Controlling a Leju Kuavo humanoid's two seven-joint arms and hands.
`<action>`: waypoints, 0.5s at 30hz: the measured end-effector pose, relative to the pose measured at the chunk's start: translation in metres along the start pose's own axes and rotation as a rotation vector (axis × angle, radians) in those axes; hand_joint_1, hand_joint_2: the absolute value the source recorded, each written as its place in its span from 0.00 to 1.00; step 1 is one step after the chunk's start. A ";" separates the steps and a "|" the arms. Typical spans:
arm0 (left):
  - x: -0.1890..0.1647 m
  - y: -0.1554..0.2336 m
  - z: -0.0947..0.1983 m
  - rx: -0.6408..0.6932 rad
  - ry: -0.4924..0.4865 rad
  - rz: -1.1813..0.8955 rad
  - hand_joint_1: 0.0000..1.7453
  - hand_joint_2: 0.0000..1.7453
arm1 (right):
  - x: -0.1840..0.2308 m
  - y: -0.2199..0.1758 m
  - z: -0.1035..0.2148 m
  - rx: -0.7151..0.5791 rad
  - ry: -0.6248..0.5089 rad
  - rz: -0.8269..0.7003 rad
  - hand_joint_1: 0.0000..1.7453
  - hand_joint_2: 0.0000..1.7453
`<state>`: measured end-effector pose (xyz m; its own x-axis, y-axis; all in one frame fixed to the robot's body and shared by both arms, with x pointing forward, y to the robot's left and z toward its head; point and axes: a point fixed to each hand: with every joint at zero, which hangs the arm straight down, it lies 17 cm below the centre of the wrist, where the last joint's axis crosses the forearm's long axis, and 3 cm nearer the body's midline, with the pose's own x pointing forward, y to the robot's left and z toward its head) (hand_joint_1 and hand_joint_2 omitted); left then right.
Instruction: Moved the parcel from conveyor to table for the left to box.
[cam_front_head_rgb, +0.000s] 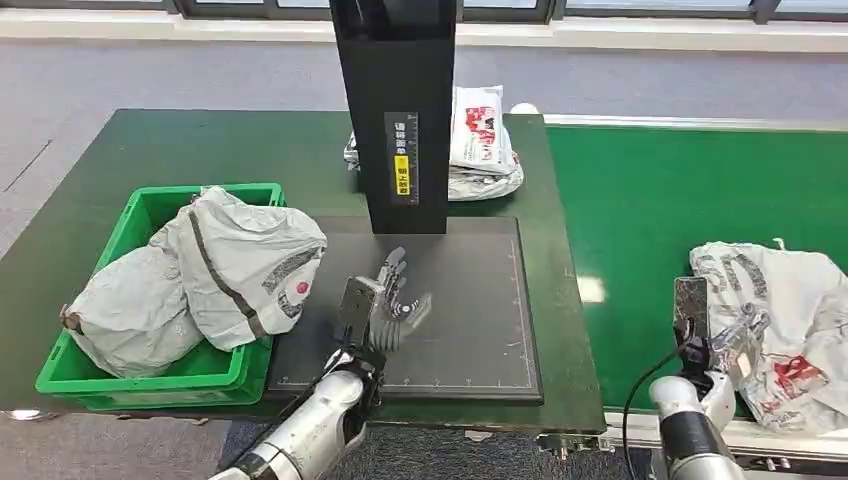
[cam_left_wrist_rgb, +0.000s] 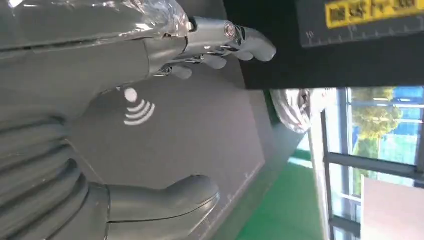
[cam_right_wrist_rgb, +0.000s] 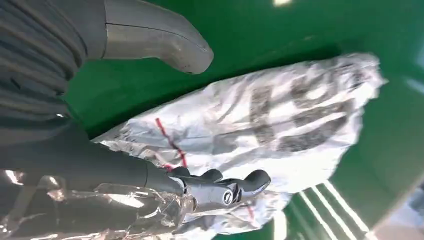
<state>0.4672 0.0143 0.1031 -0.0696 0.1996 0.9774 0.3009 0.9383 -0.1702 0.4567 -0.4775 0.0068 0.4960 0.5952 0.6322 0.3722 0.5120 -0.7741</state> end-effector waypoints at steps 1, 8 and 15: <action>-0.002 0.007 0.000 0.018 0.006 0.011 0.00 1.00 | -0.006 0.001 -0.001 0.009 0.016 0.006 0.00 1.00; -0.013 0.031 0.007 0.063 0.032 0.034 0.00 1.00 | -0.019 -0.001 -0.008 0.025 0.050 0.018 0.00 1.00; -0.015 0.044 0.009 0.102 0.033 0.028 0.00 1.00 | -0.020 0.000 -0.012 0.034 0.078 0.048 0.00 1.00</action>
<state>0.4732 0.0553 0.0797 -0.0309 0.2185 0.9753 0.2035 0.9567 -0.2079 0.4561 -0.4964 -0.0066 0.5732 0.5701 0.5886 0.3205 0.5050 -0.8014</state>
